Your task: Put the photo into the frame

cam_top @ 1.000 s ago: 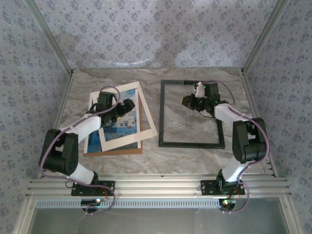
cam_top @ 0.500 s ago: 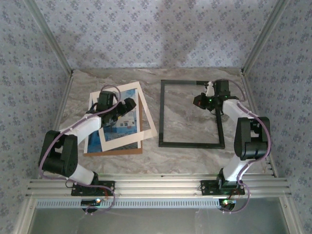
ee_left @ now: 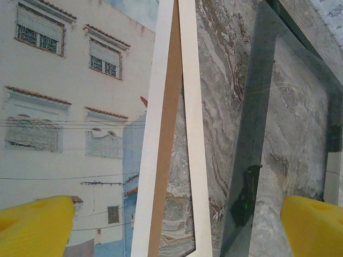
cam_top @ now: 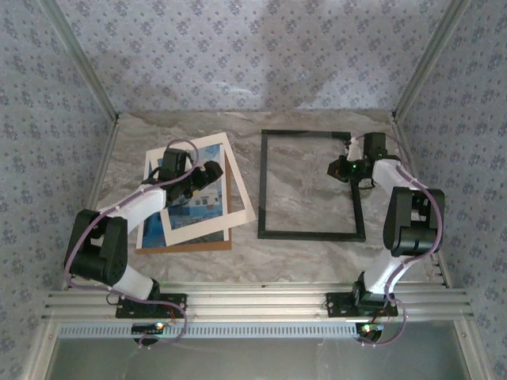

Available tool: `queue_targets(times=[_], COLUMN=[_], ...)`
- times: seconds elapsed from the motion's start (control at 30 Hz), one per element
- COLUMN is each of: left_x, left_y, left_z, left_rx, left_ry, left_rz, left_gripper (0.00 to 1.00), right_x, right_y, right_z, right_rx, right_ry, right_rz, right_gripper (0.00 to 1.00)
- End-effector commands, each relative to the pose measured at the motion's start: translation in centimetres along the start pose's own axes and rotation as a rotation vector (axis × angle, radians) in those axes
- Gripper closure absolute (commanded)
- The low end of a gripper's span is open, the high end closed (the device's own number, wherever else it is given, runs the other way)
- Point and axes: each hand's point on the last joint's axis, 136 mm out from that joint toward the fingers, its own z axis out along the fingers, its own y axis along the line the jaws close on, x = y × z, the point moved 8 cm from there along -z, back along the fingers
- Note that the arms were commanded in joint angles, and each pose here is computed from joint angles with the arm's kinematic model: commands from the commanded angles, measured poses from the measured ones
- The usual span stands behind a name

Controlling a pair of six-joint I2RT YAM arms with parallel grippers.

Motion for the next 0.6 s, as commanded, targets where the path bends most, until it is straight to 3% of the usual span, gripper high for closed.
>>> queue_targets(times=[0.0, 0.57], left_x=[0.2, 0.9], left_y=[-0.3, -0.4], left_z=[0.3, 0.9], left_rx=[0.009, 0.008], left_ry=[0.026, 0.066], left_rz=[0.021, 0.03], left_gripper=[0.01, 0.01], right_x=[-0.3, -1.2], right_y=[0.2, 0.2], right_z=[-1.6, -2.7], right_rx=[0.032, 0.049], right_ry=[-0.031, -0.072], right_rz=[-0.029, -0.048], right_gripper=[0.98, 0.99])
